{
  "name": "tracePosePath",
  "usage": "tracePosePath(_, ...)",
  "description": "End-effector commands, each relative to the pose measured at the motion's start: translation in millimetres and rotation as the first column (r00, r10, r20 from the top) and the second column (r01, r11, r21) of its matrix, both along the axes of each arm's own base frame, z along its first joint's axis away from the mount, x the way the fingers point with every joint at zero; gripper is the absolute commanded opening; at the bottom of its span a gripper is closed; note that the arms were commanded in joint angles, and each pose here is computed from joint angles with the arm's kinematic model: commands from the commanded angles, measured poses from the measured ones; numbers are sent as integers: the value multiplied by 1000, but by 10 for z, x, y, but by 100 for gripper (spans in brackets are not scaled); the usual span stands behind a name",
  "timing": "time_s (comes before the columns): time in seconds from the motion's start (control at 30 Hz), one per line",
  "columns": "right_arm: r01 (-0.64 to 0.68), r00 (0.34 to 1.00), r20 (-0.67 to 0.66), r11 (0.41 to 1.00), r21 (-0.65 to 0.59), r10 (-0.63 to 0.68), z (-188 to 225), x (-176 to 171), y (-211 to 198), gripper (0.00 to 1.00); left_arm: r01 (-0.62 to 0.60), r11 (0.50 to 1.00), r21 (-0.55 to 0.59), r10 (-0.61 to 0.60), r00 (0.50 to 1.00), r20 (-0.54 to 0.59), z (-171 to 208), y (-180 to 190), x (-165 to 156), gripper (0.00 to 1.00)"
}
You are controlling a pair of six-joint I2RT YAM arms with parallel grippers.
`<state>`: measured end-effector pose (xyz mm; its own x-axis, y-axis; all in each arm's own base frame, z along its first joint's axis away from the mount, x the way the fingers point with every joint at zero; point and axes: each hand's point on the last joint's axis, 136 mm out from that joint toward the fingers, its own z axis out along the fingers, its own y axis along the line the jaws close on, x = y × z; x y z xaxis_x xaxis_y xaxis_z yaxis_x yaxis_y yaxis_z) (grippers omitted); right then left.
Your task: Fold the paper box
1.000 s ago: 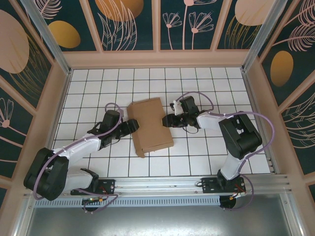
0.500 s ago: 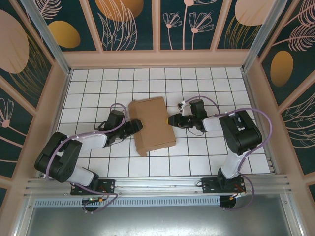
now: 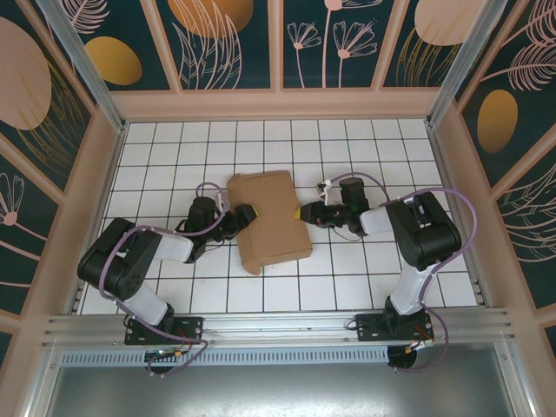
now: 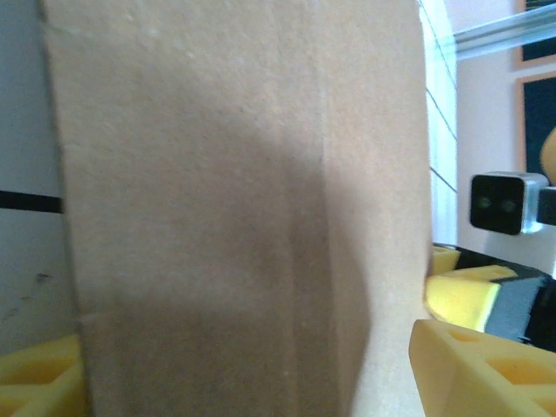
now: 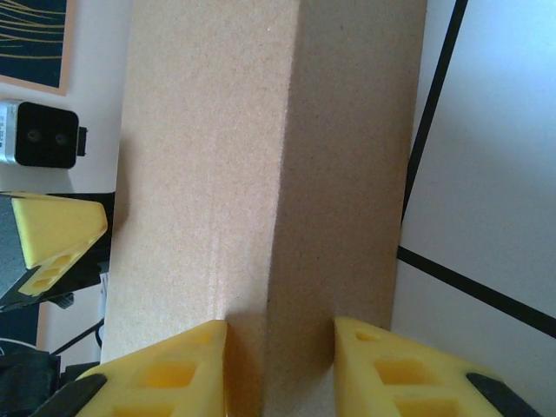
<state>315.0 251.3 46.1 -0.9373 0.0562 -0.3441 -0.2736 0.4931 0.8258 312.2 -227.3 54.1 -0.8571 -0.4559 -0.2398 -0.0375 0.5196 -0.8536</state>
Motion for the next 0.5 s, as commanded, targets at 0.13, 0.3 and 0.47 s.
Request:
tracePosePath(0.13,72,967,-230,981,-178,-113,-680,-294,-309,33,99,977,-186,-88,994,68,376,-245,-65,70)
tracePosePath(0.3,88,977,-176,980,-176,-119,-464,-202,-281,47,67,976,-208,-52,996,76,519,-213,-40,48)
tracePosePath(0.47,58,989,-122,980,-190,-83,-242,-176,-132,59,18,982,-190,-1,996,86,685,-152,16,36)
